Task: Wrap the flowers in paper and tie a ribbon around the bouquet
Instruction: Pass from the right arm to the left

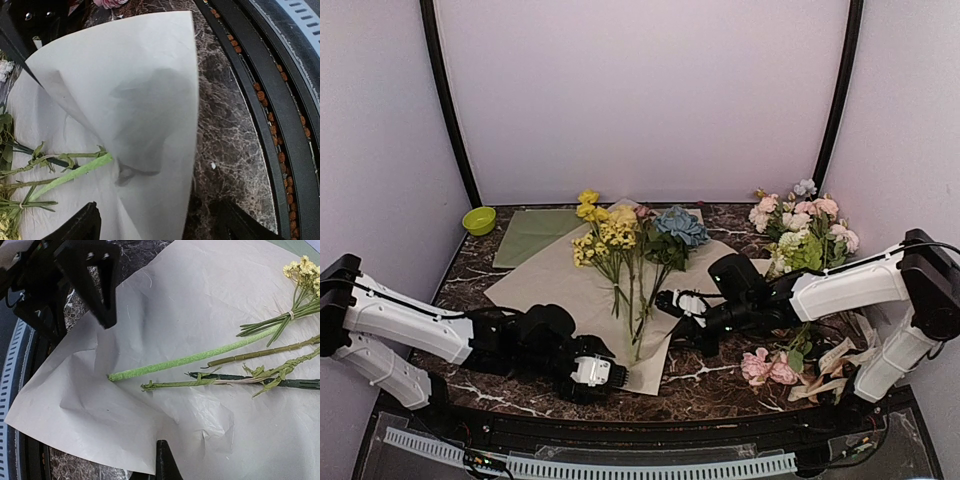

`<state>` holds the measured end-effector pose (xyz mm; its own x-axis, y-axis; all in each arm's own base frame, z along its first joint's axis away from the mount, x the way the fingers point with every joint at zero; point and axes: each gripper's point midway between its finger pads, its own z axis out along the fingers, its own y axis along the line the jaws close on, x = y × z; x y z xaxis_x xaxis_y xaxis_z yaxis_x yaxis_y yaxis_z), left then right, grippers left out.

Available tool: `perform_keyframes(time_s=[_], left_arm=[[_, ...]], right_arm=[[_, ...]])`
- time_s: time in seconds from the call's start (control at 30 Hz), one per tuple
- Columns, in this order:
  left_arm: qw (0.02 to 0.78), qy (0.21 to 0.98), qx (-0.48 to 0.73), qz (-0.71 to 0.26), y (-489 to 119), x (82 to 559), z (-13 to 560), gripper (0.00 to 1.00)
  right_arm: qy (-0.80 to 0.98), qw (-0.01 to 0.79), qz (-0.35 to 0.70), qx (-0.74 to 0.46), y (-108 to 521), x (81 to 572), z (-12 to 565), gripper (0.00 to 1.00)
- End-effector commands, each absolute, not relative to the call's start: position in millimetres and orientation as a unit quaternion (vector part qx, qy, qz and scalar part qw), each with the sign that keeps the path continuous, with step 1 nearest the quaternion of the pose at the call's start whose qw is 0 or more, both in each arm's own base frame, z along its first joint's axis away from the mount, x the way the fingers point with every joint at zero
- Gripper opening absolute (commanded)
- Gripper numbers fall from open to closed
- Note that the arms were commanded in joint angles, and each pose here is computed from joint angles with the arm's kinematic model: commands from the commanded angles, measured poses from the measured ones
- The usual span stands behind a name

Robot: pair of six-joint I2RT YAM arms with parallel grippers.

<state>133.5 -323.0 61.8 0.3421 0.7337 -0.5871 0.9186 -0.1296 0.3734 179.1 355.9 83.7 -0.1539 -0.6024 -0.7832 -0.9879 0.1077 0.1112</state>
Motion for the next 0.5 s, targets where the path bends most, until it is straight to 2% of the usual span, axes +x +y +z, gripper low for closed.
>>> perform_keyframes(time_s=[0.0, 0.1, 0.17, 0.23, 0.27, 0.4, 0.47], left_arm=[[0.432, 0.528, 0.728, -0.067, -329.8, 150.5, 69.6, 0.83], [0.430, 0.521, 0.735, -0.053, -328.1, 151.9, 58.0, 0.82], [0.446, 0.532, 0.719, -0.034, -331.3, 163.8, 60.2, 0.77], [0.453, 0.545, 0.706, -0.015, -332.5, 173.9, 62.2, 0.62], [0.451, 0.546, 0.706, -0.013, -332.9, 174.9, 61.9, 0.50], [0.446, 0.553, 0.703, -0.039, -329.2, 166.0, 68.0, 0.13], [0.440, 0.555, 0.703, -0.065, -326.1, 156.8, 72.4, 0.05]], right_arm=[[0.682, 0.307, 0.347, -0.566, 357.2, 178.9, 96.6, 0.00], [0.680, 0.309, 0.349, -0.565, 357.1, 178.2, 98.0, 0.00], [0.680, 0.307, 0.349, -0.567, 356.4, 177.4, 97.3, 0.00], [0.682, 0.303, 0.345, -0.569, 354.7, 177.0, 95.9, 0.00], [0.684, 0.302, 0.342, -0.569, 353.6, 176.9, 94.8, 0.00], [0.689, 0.294, 0.339, -0.569, 347.9, 172.8, 91.1, 0.00], [0.693, 0.289, 0.333, -0.570, 343.7, 171.5, 87.6, 0.00]])
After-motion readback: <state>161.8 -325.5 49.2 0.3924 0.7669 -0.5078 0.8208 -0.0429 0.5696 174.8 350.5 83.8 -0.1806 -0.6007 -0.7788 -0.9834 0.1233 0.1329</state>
